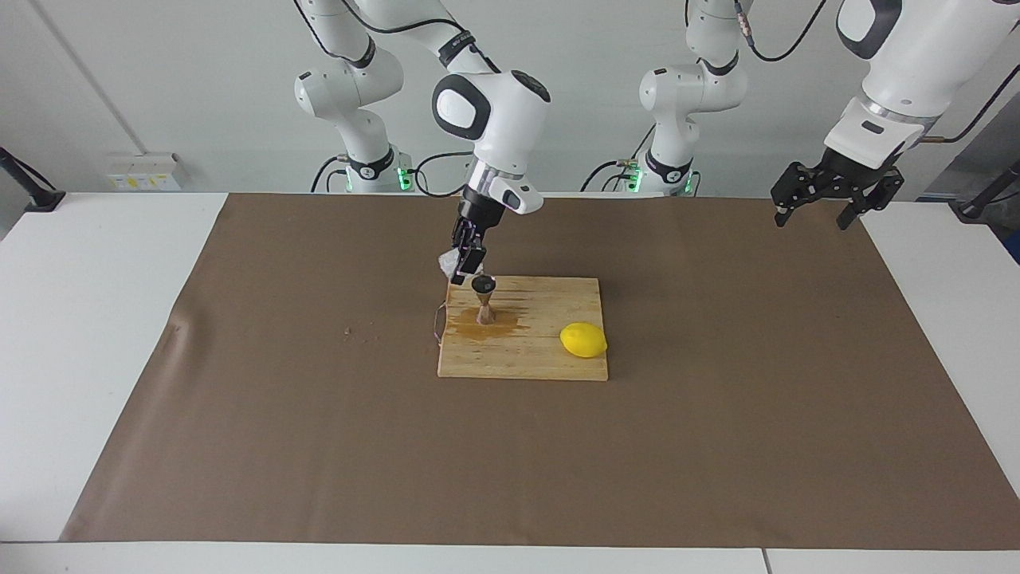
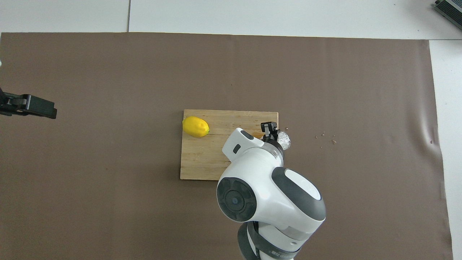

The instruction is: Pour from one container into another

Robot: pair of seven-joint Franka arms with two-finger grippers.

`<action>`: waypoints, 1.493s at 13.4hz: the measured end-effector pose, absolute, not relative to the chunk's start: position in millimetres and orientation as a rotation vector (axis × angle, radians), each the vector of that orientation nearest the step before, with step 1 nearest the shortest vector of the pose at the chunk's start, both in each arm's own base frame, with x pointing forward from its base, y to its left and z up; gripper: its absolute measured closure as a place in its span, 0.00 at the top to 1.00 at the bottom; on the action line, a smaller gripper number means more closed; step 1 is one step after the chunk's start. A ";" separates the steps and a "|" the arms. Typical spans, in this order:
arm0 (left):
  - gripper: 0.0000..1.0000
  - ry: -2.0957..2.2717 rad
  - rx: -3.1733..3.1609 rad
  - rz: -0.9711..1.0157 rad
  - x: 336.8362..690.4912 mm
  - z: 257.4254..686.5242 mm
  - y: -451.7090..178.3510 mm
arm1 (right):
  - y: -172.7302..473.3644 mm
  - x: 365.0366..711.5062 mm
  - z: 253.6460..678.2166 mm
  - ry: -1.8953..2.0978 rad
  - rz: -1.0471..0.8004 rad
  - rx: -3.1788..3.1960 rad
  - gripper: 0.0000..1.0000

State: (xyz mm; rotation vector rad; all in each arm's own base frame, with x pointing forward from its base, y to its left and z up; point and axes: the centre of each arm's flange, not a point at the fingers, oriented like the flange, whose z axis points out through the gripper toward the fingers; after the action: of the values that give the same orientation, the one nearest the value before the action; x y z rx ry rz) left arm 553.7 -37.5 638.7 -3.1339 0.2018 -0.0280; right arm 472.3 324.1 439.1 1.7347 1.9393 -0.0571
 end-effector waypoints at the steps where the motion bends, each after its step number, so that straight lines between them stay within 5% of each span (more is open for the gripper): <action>1: 1.00 0.202 -3.134 -0.028 553.7 638.7 -37.5 | 323.3 472.8 439.2 1.939 -0.057 1.748 0.51; 20: 1.00 0.202 -3.134 -0.028 553.7 638.7 -37.5 | 255.8 518.2 449.5 2.077 0.022 2.043 0.51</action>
State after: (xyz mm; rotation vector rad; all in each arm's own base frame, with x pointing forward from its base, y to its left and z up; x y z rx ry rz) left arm 553.7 -37.5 638.7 -3.1339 0.2018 -0.0278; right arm 518.2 255.8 449.5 2.0426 2.0765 0.0217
